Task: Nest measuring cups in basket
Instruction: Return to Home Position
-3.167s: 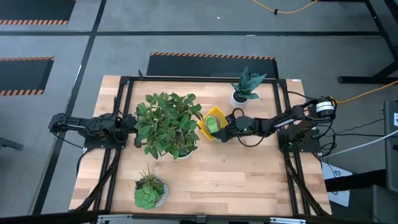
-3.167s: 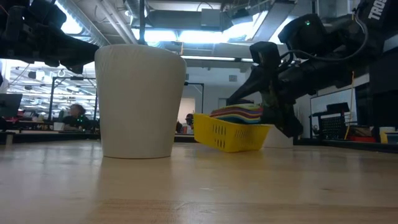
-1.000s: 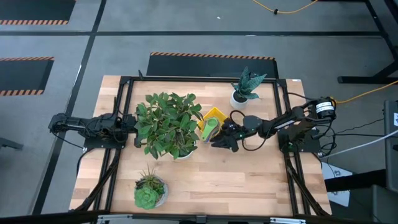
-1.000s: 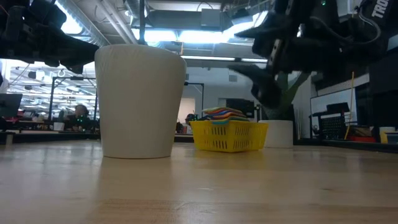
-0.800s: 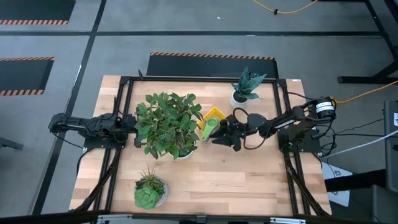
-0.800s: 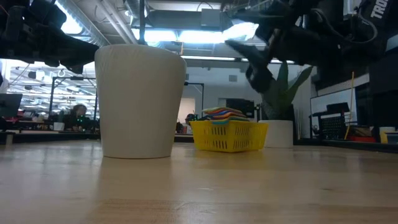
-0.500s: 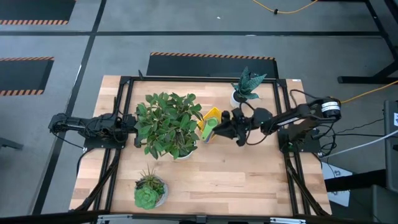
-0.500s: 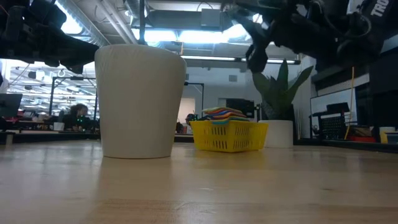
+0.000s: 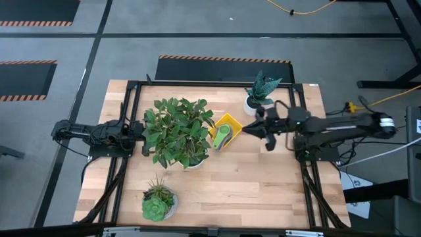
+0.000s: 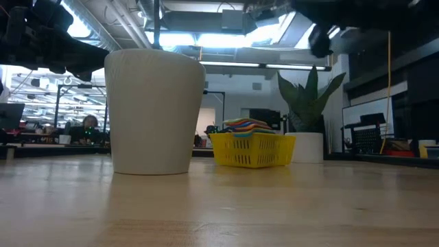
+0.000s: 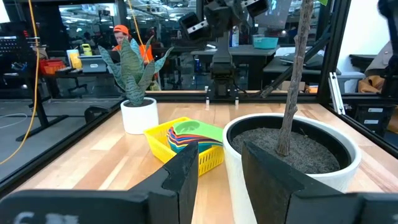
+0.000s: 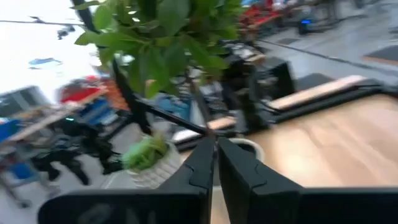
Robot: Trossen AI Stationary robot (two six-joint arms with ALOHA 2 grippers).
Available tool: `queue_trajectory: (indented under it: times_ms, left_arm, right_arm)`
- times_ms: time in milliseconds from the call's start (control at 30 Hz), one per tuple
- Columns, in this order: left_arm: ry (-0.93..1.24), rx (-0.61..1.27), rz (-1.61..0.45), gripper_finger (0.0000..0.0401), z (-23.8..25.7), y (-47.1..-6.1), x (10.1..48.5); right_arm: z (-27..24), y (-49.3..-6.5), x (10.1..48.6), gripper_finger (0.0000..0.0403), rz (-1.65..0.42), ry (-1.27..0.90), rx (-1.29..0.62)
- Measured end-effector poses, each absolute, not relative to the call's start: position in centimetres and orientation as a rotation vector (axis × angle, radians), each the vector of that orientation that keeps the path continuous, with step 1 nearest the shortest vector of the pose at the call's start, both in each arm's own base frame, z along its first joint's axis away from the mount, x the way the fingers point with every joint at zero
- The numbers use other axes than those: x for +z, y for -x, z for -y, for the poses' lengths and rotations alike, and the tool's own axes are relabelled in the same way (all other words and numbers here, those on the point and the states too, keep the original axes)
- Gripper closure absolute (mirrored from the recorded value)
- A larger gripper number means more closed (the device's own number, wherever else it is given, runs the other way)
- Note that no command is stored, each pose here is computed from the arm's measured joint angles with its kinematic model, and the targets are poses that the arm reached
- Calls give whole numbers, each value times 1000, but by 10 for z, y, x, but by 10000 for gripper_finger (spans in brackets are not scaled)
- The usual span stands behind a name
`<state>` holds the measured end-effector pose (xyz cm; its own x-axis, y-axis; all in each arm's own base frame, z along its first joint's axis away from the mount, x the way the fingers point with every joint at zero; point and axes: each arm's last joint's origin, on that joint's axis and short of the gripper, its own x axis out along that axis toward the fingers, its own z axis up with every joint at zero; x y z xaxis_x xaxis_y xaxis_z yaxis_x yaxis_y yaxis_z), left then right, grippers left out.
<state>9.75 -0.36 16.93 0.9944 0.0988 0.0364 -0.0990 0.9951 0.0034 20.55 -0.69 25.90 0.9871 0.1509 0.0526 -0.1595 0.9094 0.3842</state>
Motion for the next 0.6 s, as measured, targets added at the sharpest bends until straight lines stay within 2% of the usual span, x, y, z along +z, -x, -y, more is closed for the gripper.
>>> queue_trajectory:
  times_ms: [333, 600]
  left_arm:
    - [-5, 99, 36, 284, 4, -98, 169]
    - [-5, 99, 36, 284, 4, -98, 169]
  right_arm:
    - [2, -137, 275, 376, -35, -310, 50]
    - [-1, -106, 273, 376, -60, -232, 35]
